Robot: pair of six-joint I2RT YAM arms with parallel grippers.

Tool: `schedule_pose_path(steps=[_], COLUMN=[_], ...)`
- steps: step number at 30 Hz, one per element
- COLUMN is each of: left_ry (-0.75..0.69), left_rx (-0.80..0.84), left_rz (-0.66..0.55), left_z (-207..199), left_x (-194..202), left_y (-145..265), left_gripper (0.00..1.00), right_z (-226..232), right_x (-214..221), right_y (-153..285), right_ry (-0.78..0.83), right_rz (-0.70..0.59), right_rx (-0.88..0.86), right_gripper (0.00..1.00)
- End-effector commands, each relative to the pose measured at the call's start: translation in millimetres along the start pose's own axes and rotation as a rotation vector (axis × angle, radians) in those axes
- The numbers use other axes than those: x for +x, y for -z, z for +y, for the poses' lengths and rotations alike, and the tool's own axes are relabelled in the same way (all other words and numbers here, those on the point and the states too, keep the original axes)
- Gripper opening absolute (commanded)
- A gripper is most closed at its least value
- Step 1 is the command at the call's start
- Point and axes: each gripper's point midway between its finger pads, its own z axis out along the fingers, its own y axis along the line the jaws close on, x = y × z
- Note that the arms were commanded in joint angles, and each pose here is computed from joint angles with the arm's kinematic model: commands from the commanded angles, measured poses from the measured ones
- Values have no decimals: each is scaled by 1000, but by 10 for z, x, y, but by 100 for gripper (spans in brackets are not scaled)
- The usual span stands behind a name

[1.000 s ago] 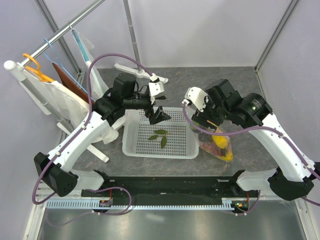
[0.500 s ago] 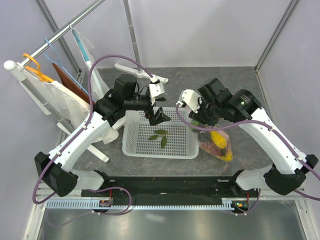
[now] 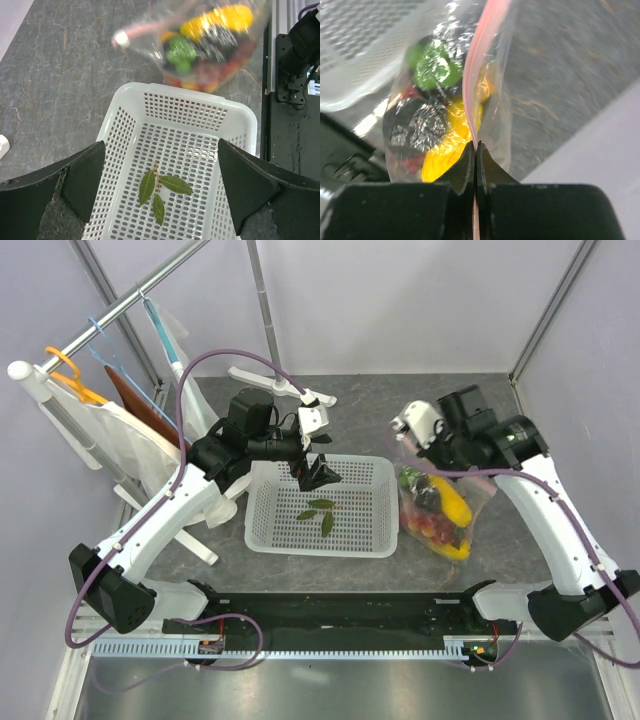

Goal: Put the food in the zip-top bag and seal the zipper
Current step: Adjust the zipper food storage bag at the center of the board.

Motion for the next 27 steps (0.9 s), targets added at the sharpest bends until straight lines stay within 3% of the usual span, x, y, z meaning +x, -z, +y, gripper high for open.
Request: schedule_pose_path(steps=[1,10,15,18,22,23,27], left_ry=[14,24,20,34,58,62,69], left_rx=[4,6,3,3,7,7,5], left_rz=[-45,-44,-36,-35,-35,-36,-37], left_z=[-35,-32,-7,7,5,7,-1], left_x=[-142,-129,-89,-85,-67,-69,-67], left_y=[56,40,17,-7,-30,-34,-21], left_gripper=[100,99,99,99,100,100,100], right_z=[-800,-2105,-2534,-2545,-2308,-2113,-1455], right_x=[-111,150,-73,-199,-76,93,624], right_y=[252,296,548,556,252,-65,-613], right_ry=[-24,-68,-7,75,153,148,204], right_rz=[-122,-165,-265,-302,-246,-199,-104], right_rx=[198,392,467,450,367,289,132], right_gripper=[0,0,0,0,0,0,0])
